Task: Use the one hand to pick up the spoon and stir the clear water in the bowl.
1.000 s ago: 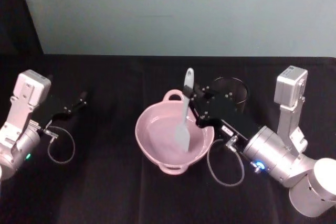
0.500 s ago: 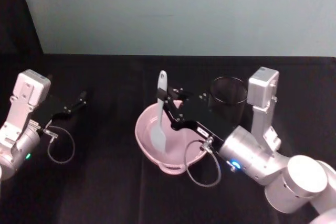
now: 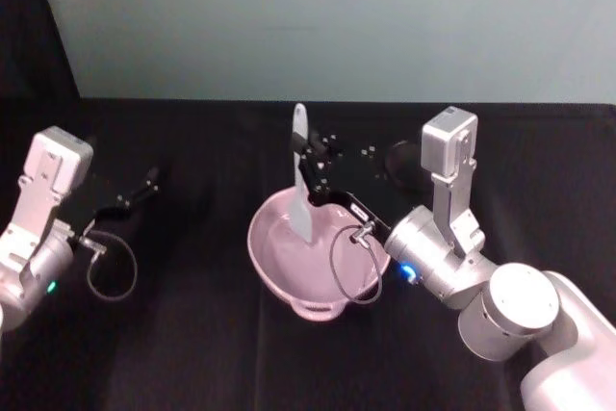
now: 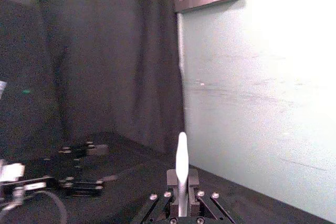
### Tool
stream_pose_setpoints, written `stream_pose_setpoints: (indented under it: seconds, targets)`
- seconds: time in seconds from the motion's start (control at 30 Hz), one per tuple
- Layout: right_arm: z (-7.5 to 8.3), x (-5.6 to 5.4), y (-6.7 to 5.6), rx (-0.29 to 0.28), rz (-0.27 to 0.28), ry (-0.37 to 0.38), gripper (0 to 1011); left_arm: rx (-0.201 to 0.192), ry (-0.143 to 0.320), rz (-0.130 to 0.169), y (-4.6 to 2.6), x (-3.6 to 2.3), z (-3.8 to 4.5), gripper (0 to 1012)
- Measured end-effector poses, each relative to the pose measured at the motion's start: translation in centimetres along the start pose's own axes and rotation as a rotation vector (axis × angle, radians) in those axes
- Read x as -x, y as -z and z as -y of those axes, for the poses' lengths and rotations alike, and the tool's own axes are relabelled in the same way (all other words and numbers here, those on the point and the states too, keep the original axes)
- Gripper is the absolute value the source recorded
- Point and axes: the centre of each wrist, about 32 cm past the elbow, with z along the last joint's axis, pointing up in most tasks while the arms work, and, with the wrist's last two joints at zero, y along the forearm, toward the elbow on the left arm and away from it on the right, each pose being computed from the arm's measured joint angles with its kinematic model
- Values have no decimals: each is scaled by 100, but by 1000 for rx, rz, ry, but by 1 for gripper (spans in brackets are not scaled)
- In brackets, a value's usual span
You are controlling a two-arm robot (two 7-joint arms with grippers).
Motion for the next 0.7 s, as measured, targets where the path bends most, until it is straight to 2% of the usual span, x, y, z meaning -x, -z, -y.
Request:
stream_pose_setpoints:
  seconds: [0.27,0.47,0.7]
  targets:
    - [80,-73,8,-21,57,63,109,0,0,0,0,0,0,1011]
    - [258,-97,-35,-32,93,82,109,0,0,0,0,0,0,1011]
    - [477,-75,-99,-17,78,76,109,0,0,0,0,0,0,1011]
